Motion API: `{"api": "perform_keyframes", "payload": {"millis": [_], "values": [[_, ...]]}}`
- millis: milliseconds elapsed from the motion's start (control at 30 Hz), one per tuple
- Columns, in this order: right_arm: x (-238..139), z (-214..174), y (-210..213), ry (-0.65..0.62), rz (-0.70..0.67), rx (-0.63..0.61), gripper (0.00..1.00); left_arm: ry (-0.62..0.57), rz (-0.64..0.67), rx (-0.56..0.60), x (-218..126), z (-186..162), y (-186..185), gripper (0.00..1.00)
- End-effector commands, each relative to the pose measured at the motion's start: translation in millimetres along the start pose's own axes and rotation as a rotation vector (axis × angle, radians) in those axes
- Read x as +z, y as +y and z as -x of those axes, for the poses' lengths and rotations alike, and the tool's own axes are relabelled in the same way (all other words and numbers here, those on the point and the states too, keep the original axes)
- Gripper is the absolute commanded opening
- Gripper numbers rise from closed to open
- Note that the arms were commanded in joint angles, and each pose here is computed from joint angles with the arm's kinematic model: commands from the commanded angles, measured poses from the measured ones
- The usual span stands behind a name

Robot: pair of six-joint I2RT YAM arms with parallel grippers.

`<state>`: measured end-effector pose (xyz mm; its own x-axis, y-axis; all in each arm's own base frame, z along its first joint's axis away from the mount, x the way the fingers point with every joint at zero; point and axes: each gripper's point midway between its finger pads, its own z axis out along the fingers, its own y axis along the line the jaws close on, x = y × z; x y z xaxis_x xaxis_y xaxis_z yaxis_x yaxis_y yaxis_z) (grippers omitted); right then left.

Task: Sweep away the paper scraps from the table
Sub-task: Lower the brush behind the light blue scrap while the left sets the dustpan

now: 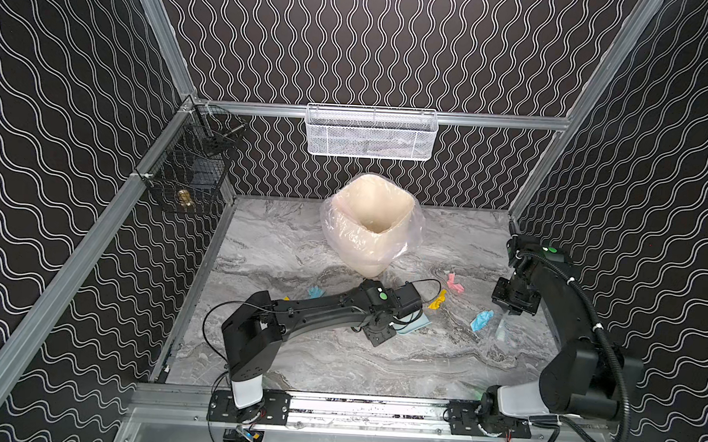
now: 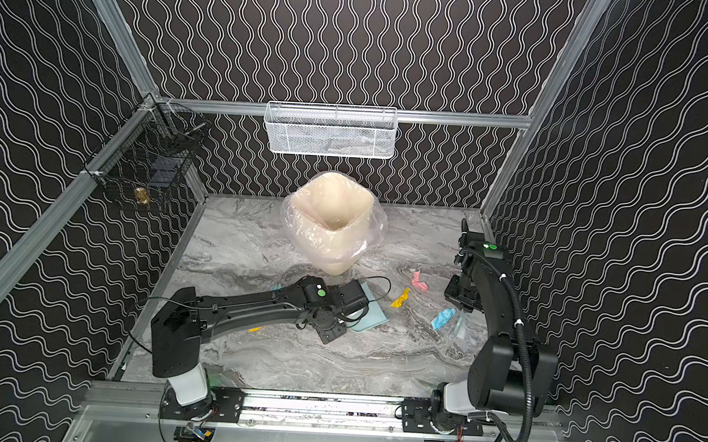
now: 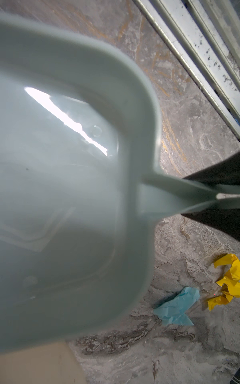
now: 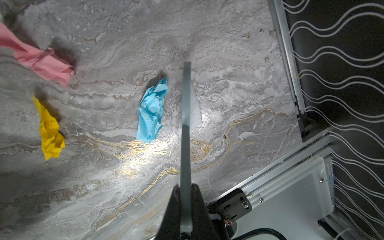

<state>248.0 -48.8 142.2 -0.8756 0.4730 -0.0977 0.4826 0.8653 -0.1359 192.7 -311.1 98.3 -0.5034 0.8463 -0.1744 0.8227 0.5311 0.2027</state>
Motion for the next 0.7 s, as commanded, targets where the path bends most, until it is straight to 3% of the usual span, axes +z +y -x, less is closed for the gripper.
{"api": "perform_keyframes", "payload": {"millis": [0,167,667], "values": [[-4.8,-12.8,15.6,0.044,0.051,-0.080,0.00,-0.024,-0.027,-0.039,0.1,2.7,-4.6,0.00],[-4.1,-38.1,32.6,0.098,0.022,-0.193,0.00,-0.012,-0.040,-0.045,4.6,-2.2,-7.7,0.00],[-27.6,-110.1,69.2,0.150,0.054,-0.384,0.00,0.042,-0.084,-0.056,8.5,-31.3,-18.6,0.00]]}}
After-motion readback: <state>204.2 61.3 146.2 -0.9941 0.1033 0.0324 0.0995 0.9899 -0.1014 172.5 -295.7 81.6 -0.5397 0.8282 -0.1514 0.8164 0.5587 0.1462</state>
